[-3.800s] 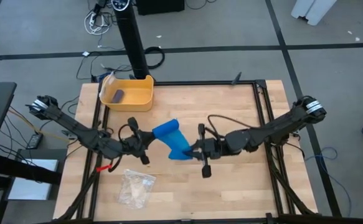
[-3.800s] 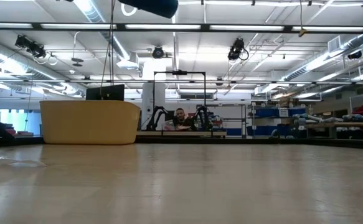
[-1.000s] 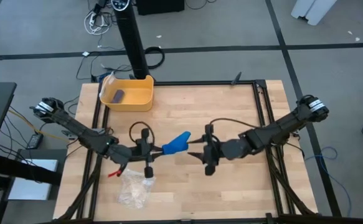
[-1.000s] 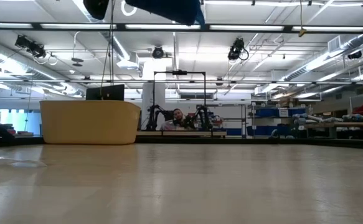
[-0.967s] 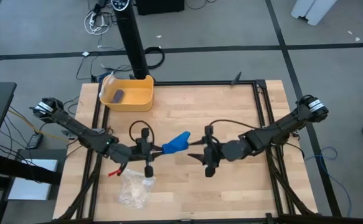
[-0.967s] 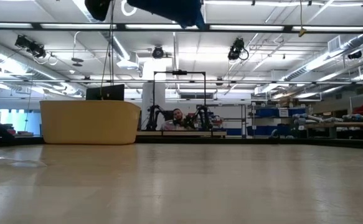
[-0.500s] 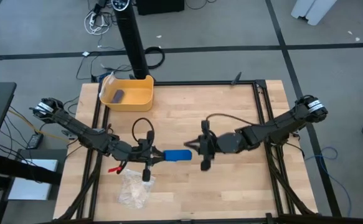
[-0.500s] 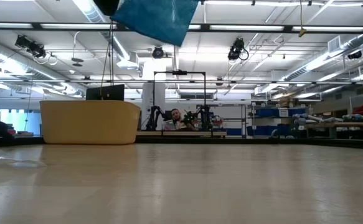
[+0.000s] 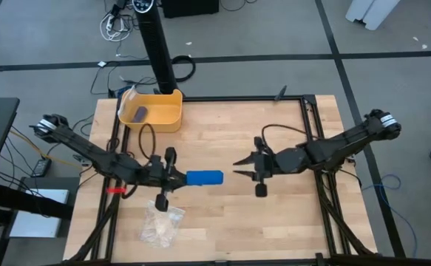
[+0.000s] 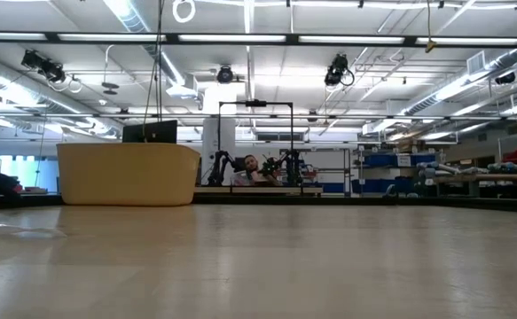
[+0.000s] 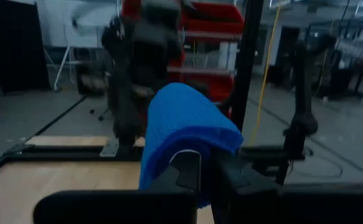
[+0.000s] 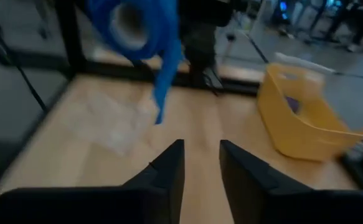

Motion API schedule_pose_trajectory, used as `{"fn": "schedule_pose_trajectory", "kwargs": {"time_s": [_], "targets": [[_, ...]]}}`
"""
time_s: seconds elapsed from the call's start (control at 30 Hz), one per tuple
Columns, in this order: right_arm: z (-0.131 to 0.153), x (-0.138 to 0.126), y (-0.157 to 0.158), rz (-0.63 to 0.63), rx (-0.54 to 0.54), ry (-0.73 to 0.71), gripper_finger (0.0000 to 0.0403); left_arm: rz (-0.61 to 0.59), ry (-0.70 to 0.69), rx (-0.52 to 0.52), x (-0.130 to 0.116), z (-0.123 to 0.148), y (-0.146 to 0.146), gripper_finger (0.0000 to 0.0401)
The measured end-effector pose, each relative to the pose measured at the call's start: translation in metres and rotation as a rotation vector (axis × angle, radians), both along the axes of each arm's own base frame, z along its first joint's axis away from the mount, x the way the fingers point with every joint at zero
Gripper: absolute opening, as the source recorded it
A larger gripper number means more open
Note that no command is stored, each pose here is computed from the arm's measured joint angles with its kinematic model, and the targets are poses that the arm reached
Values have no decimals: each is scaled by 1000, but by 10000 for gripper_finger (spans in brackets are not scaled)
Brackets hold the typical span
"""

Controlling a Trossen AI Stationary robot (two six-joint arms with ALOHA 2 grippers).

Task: Roll bandage
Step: Roll the blue bandage

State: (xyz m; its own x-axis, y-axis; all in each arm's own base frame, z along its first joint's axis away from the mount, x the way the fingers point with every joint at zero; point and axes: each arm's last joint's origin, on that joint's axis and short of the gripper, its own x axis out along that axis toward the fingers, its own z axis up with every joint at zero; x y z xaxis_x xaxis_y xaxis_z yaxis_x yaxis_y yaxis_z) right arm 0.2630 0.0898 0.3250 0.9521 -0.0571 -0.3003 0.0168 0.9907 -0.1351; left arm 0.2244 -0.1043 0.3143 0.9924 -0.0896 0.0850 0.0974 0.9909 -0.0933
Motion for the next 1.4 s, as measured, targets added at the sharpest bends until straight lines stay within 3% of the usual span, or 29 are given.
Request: {"fn": "schedule_pose_trajectory", "kwargs": {"time_s": [0.27,0.4,0.67,1.03,1.23,1.4], "targets": [[-50,16,9,68,141,-388,141,32,-70,-25,1,8,6,19],[-56,30,11,117,174,-466,151,47,-86,-11,2,9,10,19],[-51,51,-2,44,173,-488,181,40,-86,-8,3,9,11,19],[-46,45,-2,45,182,-462,203,28,-109,4,3,11,11,19],[-40,32,9,-103,87,-424,217,28,-105,6,3,11,11,19],[-39,33,8,-60,106,-430,220,28,-108,3,3,11,11,19]]}}
